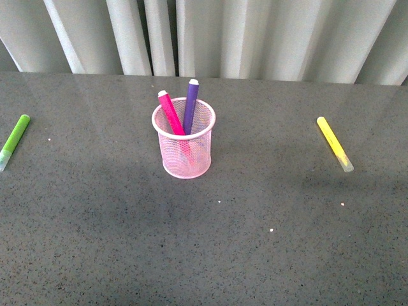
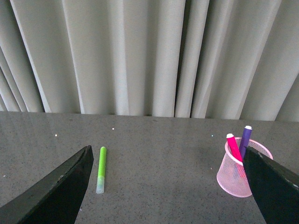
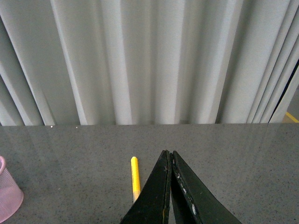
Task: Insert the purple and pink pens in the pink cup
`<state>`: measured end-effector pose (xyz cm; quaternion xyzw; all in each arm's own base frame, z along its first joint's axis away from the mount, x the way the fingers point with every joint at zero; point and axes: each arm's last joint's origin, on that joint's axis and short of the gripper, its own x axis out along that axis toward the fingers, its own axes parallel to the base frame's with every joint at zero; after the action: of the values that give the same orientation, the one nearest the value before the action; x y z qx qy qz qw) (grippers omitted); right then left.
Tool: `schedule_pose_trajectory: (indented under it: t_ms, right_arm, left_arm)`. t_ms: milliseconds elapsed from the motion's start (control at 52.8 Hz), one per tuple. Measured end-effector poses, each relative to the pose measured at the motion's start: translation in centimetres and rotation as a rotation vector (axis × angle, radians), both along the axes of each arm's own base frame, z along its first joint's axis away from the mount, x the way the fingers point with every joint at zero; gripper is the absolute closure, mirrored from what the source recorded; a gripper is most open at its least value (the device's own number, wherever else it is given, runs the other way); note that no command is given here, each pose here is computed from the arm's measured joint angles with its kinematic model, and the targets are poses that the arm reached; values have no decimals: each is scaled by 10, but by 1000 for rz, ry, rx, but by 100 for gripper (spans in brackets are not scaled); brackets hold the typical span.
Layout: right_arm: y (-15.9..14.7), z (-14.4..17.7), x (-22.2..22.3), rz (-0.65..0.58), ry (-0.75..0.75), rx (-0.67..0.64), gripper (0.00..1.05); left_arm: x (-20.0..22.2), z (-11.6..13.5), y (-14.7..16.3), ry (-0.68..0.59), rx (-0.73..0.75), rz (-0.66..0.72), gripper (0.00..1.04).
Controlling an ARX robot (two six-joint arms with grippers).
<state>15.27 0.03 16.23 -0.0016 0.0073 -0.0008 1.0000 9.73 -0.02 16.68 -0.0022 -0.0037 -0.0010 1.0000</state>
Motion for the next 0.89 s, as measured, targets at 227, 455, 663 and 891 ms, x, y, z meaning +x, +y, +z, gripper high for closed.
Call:
schedule_pose_trajectory:
  t_ms: [227, 455, 663, 891]
  right_arm:
    - [0, 5, -14, 2, -18, 0, 101]
    - [0, 9, -25, 2, -29, 0, 101]
    - [0, 10, -31, 2, -33, 0, 101]
    - [0, 10, -37, 2, -35, 0, 101]
  left_arm:
    - [0, 0, 0, 0, 0, 0, 7]
    - [0, 0, 0, 0, 0, 0, 7]
    - [0, 0, 0, 0, 0, 0, 7]
    - [0, 0, 0, 0, 0, 0, 7]
